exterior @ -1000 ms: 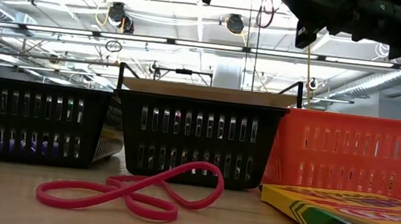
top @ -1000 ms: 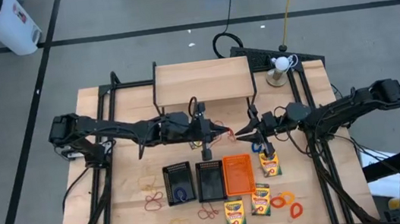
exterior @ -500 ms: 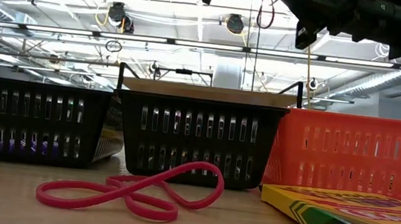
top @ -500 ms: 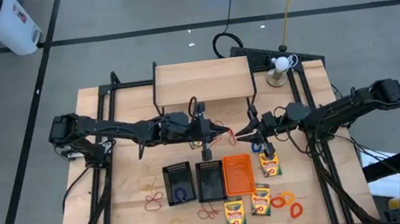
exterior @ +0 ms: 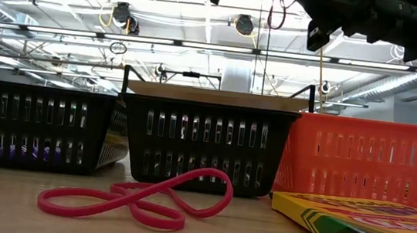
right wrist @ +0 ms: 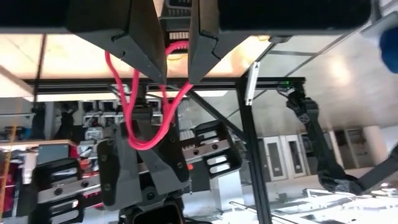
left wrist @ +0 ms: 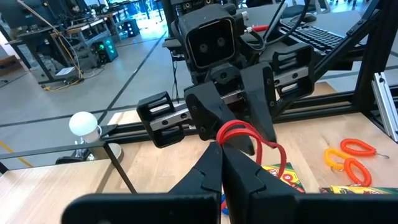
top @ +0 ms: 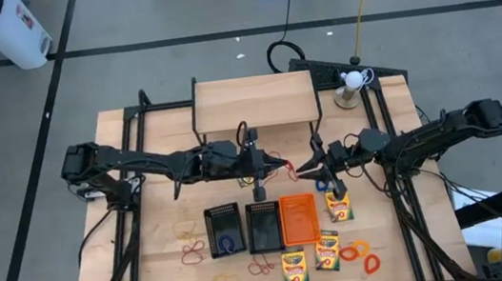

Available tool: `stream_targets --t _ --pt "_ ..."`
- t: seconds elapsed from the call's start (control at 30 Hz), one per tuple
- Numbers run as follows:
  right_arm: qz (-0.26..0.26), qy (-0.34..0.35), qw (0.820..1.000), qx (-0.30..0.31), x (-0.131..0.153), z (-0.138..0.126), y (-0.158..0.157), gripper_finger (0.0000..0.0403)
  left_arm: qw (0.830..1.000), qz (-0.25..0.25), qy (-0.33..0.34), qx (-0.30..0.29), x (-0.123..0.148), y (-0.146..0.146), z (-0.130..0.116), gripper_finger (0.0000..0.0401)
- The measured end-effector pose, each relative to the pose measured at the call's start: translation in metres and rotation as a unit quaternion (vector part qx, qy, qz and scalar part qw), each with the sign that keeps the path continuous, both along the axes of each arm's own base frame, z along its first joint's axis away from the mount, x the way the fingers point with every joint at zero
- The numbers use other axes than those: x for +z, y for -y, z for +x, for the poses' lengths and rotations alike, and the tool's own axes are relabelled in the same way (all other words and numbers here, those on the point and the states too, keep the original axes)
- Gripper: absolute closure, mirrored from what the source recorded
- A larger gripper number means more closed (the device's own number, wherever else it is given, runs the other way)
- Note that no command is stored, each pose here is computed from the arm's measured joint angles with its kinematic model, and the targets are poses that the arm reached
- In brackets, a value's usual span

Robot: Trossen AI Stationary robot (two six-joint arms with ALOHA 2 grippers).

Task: Pick & Place Office Desk Supplies
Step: Put the red rubber band into the orange bin

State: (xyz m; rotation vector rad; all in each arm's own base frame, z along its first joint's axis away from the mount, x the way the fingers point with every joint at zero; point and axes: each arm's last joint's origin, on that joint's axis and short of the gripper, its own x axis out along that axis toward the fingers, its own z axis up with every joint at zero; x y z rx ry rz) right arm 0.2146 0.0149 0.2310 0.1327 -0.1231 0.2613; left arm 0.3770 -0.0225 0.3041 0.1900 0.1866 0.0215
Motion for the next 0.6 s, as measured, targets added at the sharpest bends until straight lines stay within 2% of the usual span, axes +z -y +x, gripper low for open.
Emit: stream_targets --t 0.27,0.6 --pt "0.011 -0.015 1.000 0.017 -0.004 0.004 -0.001 0.0344 1.000 0.000 0.000 0.001 0.000 0.000 0.000 0.0401" --pt "-0.004 -0.040 0.999 0.029 -0.008 0.036 -0.004 0.0344 1.000 0.000 -0.001 0.001 0.000 0.000 0.000 0.0401"
